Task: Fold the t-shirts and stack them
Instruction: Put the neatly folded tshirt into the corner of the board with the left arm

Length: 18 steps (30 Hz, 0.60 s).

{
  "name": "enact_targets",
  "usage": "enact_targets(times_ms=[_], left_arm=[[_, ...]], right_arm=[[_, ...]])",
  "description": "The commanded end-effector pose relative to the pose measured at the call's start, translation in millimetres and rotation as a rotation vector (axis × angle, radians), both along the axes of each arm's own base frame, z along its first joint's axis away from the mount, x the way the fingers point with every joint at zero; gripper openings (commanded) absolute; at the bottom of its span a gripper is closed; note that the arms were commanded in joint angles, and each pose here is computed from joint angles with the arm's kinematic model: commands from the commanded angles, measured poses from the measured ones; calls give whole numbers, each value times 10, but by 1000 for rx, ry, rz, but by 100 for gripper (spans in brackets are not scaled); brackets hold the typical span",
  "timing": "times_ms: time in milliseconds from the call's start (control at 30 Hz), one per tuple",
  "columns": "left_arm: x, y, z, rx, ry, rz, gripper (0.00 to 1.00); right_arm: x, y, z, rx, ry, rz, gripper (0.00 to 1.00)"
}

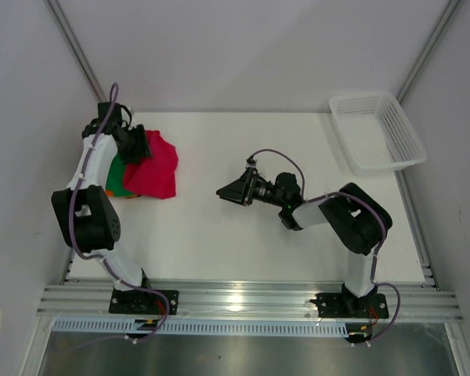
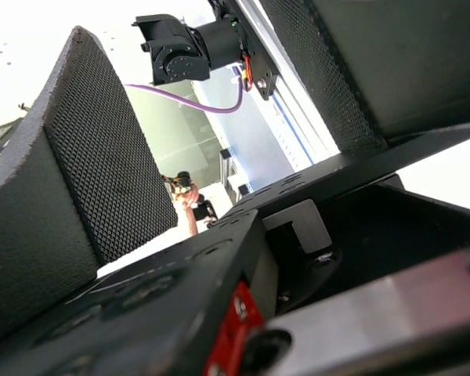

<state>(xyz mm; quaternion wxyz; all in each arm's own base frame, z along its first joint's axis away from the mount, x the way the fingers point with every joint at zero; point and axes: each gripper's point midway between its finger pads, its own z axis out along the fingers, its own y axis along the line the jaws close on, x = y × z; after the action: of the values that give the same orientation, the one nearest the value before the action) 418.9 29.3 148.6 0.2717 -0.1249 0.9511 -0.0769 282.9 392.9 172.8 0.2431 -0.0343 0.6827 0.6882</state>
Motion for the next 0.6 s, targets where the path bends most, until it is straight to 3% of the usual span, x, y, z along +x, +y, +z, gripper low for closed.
enact_targets(times_ms=[0, 33, 133, 267, 367, 400, 433, 467, 500, 533, 567], left_arm=[[125, -133, 570, -59, -192, -72, 56], [99, -131, 547, -61, -174, -74, 56], [95, -87, 495, -54, -138, -73, 77], [57, -207, 478, -145, -147, -71, 99], [-16, -506, 623, -347, -172, -72, 99], [-64, -744, 630, -482, -199, -131, 100], [-115, -902, 910, -599, -252, -128, 100], [-137, -1002, 1083, -669, -292, -136, 100], [-64, -1103, 1209, -710, -409, -181, 99], [-194, -1265, 1239, -806, -426, -227, 100], [-314, -1373, 1425, -925, -444, -179, 100]], right_arm=[[-35, 20, 103, 39, -42, 9, 66], [-40, 22, 101, 37, -43, 9, 66], [-37, 19, 74, 31, -37, 6, 66], [-31, 21, 90, 39, -37, 3, 66], [20, 22, 81, 20, -38, -21, 66], [45, 33, 46, -9, -43, -34, 66], [109, 64, 199, -6, -82, -50, 66], [256, 79, 271, -29, -105, -116, 66], [366, 80, 53, -175, -93, -170, 66], [399, 158, 130, -227, -138, -211, 67], [702, 182, 552, -236, -215, -374, 68]])
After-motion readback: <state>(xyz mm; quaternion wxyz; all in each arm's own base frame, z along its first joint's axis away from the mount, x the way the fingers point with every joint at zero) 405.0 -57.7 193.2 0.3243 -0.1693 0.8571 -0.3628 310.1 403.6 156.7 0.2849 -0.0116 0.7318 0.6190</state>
